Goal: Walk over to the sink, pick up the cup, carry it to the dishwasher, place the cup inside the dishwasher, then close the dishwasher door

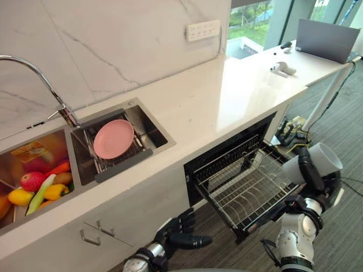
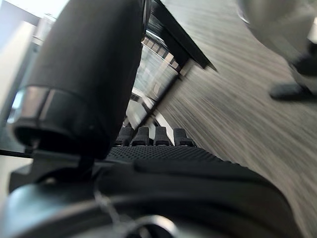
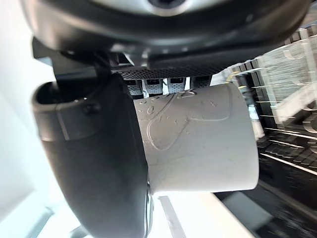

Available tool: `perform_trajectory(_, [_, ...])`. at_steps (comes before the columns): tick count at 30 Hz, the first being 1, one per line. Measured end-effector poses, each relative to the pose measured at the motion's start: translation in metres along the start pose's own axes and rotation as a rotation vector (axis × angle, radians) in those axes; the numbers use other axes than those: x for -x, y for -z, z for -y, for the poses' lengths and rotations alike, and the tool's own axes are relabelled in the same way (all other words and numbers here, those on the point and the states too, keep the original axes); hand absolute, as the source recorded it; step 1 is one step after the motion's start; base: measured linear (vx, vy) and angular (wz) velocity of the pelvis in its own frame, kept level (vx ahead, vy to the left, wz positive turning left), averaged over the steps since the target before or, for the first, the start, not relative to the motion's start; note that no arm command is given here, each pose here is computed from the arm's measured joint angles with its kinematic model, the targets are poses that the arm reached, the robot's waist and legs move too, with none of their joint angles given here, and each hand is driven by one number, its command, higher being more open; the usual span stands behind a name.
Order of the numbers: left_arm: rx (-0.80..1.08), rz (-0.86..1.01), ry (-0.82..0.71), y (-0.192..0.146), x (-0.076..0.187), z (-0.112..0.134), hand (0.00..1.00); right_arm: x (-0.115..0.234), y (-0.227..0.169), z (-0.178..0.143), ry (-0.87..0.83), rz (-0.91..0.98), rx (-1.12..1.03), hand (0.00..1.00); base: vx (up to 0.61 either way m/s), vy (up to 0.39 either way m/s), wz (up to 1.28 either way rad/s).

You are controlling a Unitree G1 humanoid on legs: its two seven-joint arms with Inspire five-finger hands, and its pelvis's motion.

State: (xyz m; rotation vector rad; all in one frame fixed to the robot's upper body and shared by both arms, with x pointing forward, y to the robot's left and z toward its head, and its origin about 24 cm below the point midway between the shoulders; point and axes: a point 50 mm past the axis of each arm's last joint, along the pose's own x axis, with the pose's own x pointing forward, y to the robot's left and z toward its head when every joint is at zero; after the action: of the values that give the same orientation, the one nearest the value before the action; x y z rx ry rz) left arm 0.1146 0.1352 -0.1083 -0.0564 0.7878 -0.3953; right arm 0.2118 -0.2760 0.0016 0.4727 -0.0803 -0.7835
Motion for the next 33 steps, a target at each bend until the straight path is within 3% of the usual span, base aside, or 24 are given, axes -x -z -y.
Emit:
perform_trajectory(6, [0.163,-0.151,-0.366,0.045,0.018,-0.045,1.0,-0.01,0.011,-0.003,-0.173,-0.096,0.204,0.0,-0.01,-0.021,0.26])
perform_trajectory(11, [0.262,-0.272,-0.493,0.079,0.039,-0.058,1.0,-0.021,0.025,-0.002,-0.244,-0.197,0.437,0.0,-0.06,-0.023,0.32])
perform_trajectory(16, [0.266,-0.201,-0.493,0.066,0.031,-0.06,1.0,-0.035,0.038,-0.007,-0.319,-0.322,0.664,0.0,-0.08,-0.012,0.34])
perform_trajectory(21, [0.158,-0.09,-0.499,0.025,0.01,-0.076,1.0,-0.076,0.011,-0.021,-0.259,-0.264,0.821,0.0,-0.12,0.013,0.56])
perform_trajectory(27, [0.176,-0.047,-0.538,0.015,0.013,-0.087,1.0,-0.075,0.015,-0.014,-0.241,-0.285,0.87,0.0,-0.04,-0.002,0.5])
perform_trajectory(28, [0.175,-0.048,-0.535,0.014,0.013,-0.087,1.0,-0.076,0.014,-0.015,-0.232,-0.278,0.871,1.0,-0.09,-0.044,0.21])
perform_trajectory(33, [0.215,-0.059,-0.517,0.016,0.011,-0.083,1.0,-0.079,0.009,-0.011,-0.219,-0.244,0.996,1.0,-0.06,-0.047,0.06])
